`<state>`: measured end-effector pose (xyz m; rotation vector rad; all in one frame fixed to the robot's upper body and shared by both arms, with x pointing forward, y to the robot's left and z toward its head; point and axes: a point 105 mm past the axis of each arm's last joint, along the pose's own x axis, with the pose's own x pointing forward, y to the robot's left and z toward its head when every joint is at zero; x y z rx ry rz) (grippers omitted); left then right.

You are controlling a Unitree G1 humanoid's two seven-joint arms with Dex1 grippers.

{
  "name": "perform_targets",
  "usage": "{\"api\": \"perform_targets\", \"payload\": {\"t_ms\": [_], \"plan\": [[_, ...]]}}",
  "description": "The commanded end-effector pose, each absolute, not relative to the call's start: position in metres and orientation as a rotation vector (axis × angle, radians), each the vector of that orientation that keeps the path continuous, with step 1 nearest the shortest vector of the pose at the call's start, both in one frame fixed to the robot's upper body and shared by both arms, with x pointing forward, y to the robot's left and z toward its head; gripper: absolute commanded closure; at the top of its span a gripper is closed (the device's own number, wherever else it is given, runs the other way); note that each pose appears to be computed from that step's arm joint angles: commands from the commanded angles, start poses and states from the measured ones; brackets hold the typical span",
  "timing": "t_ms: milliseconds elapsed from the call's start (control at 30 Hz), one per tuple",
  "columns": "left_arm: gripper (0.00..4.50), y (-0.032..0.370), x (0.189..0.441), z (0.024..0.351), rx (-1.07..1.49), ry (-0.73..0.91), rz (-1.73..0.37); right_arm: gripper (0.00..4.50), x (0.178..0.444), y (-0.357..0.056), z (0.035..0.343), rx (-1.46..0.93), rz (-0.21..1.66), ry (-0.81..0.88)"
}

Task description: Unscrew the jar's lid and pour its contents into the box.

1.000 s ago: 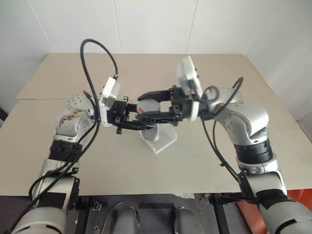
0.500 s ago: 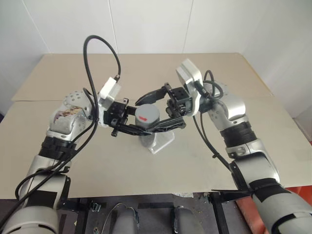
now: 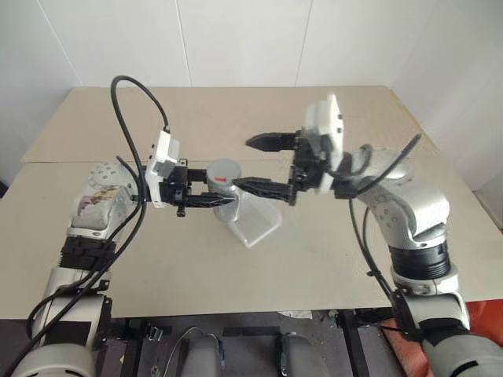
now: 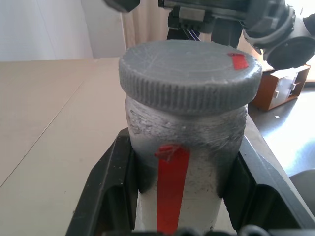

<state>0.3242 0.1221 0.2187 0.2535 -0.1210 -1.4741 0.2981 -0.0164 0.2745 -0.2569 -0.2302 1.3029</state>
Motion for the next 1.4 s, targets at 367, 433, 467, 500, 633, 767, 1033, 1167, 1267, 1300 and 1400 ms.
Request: {"api": "perform_targets", "payload": {"t_ms": [367,433,467,500,633,767,1033,1167,1267,1300,1400], "plan": [[2.59,0.118,0.318,0.235,0.257,-0.202,-1.477,0.04,0.316,0.012,0.281,-0.282,1.185,-0.216],[2.59,0.120,0.318,0.235,0.253,-0.196,-1.471,0.04,0.318,0.009,0.279,-0.284,1.179,-0.207],[2.59,0.122,0.318,0.236,0.251,-0.196,-1.469,0.04,0.320,0.007,0.278,-0.288,1.174,-0.202],[2.59,0.123,0.318,0.237,0.249,-0.196,-1.466,0.04,0.321,0.005,0.277,-0.290,1.167,-0.198],[2.59,0.129,0.316,0.235,0.249,-0.188,-1.461,0.04,0.323,-0.005,0.279,-0.279,1.154,-0.201],[2.59,0.134,0.312,0.237,0.247,-0.180,-1.468,0.04,0.323,-0.018,0.280,-0.271,1.144,-0.206],[2.59,0.144,0.308,0.238,0.252,-0.163,-1.465,0.04,0.327,-0.044,0.279,-0.254,1.104,-0.206],[2.59,0.147,0.306,0.238,0.251,-0.152,-1.466,0.04,0.325,-0.054,0.279,-0.258,1.090,-0.211],[2.59,0.147,0.306,0.237,0.249,-0.149,-1.462,0.04,0.322,-0.059,0.279,-0.260,1.088,-0.213],[2.59,0.146,0.306,0.237,0.248,-0.150,-1.461,0.04,0.320,-0.060,0.279,-0.265,1.094,-0.214],[2.59,0.143,0.310,0.237,0.245,-0.159,-1.448,0.04,0.309,-0.059,0.280,-0.281,1.138,-0.225]]}}
